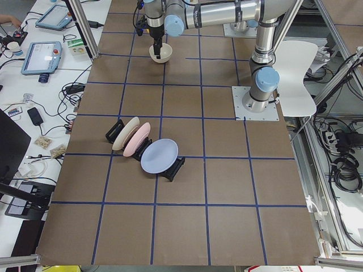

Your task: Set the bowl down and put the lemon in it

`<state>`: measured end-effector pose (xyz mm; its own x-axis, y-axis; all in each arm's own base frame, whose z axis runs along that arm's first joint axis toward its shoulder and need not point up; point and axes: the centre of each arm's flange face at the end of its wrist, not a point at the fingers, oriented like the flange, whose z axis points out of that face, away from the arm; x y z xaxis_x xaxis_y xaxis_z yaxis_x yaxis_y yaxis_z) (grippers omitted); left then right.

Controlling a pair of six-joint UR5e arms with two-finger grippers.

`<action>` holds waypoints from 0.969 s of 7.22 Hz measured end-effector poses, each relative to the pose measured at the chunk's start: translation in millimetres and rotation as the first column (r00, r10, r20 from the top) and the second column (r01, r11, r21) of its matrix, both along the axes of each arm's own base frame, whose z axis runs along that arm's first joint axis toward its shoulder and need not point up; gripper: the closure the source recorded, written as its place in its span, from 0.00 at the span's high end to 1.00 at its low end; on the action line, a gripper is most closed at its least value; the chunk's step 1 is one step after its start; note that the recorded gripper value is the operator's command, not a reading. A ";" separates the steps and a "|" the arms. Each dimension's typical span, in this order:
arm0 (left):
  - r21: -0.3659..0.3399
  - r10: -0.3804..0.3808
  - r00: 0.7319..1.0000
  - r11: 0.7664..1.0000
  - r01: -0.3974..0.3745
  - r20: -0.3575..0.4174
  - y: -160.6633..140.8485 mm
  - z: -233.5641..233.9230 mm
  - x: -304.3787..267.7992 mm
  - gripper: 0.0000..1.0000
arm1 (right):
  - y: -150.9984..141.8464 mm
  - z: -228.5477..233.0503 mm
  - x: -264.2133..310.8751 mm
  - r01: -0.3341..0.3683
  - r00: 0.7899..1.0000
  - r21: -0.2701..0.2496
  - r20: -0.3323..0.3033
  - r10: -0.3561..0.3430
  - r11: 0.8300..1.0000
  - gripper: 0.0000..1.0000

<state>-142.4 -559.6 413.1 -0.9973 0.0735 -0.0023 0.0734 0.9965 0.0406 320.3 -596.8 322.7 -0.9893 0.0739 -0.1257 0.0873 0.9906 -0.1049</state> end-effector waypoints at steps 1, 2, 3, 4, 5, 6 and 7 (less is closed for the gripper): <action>-0.006 -0.030 1.000 1.000 0.030 0.004 16.7 26.5 4.7 1.00 | 5.5 -13.5 18.2 -0.024 1.000 -0.002 -0.020 0.024 1.000 0.19; -0.028 -0.045 0.999 0.999 0.045 0.007 34.3 49.7 5.8 1.00 | 10.9 -30.6 33.0 -0.050 0.998 0.004 -0.048 0.050 0.999 0.19; -0.045 -0.045 0.999 0.998 0.045 0.009 45.8 64.2 8.9 1.00 | 15.5 -45.8 44.7 -0.071 0.995 0.015 -0.067 0.071 0.997 0.20; -0.046 -0.032 0.999 0.998 0.032 0.006 49.9 68.3 16.5 1.00 | 18.8 -58.0 53.0 -0.087 0.993 0.027 -0.078 0.088 0.996 0.20; -0.045 -0.012 1.000 0.999 0.012 -0.003 48.9 67.7 25.6 1.00 | 20.1 -71.2 58.5 -0.100 0.990 0.041 -0.094 0.104 0.994 0.21; -0.046 0.002 1.000 0.999 -0.002 -0.004 48.6 68.0 31.1 1.00 | 20.0 -82.3 61.0 -0.108 0.988 0.048 -0.106 0.112 0.993 0.25; -0.049 0.010 1.000 0.999 -0.010 -0.004 50.0 70.0 33.1 1.00 | 17.8 -93.2 62.9 -0.112 0.987 0.047 -0.109 0.116 0.993 0.34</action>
<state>-109.3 -509.6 483.1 -0.9980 0.0636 -0.0017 0.0636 0.9979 -0.0086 383.2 -579.0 229.5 -0.9992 -0.0373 -0.0137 -0.0363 0.9971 -0.0666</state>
